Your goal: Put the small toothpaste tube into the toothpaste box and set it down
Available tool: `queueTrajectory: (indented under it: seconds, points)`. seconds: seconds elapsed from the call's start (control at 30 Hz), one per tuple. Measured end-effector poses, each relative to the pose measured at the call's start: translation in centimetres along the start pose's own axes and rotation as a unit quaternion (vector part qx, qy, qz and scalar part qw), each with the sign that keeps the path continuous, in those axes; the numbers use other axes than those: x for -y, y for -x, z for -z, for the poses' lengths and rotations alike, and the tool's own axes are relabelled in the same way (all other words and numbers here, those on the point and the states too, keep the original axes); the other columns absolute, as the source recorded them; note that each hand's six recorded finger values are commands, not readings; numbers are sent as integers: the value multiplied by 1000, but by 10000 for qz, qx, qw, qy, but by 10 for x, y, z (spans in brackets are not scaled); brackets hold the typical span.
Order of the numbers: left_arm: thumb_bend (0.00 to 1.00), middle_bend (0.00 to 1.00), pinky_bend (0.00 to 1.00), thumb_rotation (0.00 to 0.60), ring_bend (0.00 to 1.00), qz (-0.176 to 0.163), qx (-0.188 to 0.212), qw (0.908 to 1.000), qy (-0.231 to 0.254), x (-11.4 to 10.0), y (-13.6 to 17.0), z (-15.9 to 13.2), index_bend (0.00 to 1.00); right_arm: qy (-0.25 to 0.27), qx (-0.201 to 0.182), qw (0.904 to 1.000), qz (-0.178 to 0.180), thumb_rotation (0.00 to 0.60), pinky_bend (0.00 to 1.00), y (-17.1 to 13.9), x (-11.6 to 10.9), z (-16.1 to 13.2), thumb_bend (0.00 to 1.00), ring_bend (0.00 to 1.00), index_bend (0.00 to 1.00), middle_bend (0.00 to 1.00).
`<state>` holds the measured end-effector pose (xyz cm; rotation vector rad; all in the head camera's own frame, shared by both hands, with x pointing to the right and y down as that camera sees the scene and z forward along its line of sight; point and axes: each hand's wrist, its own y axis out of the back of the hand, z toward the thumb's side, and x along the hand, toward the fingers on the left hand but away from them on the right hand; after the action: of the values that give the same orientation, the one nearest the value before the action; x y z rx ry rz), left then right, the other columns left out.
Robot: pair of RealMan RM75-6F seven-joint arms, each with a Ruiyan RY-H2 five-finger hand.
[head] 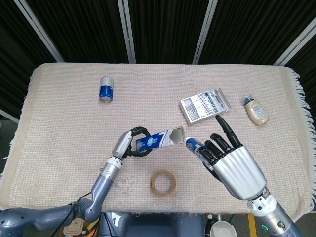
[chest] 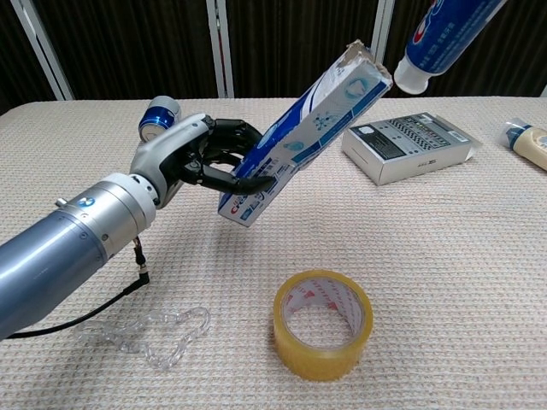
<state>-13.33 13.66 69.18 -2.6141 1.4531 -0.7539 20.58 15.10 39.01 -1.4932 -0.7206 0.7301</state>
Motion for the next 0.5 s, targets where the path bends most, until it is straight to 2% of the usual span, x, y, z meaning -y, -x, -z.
queueTrajectory:
  seconds: [0.27, 0.5]
  points:
    - [326, 436, 200, 600, 235, 90, 22, 9999, -67, 8, 1, 0, 479, 58, -155, 9998, 119, 600, 0, 3, -6, -4, 419, 390, 895, 661]
    - [326, 436, 200, 600, 235, 169, 138, 9996, -165, 14, 2, -4, 479, 157, -144, 9997, 99, 600, 0, 9, -4, -3, 424, 390, 895, 661]
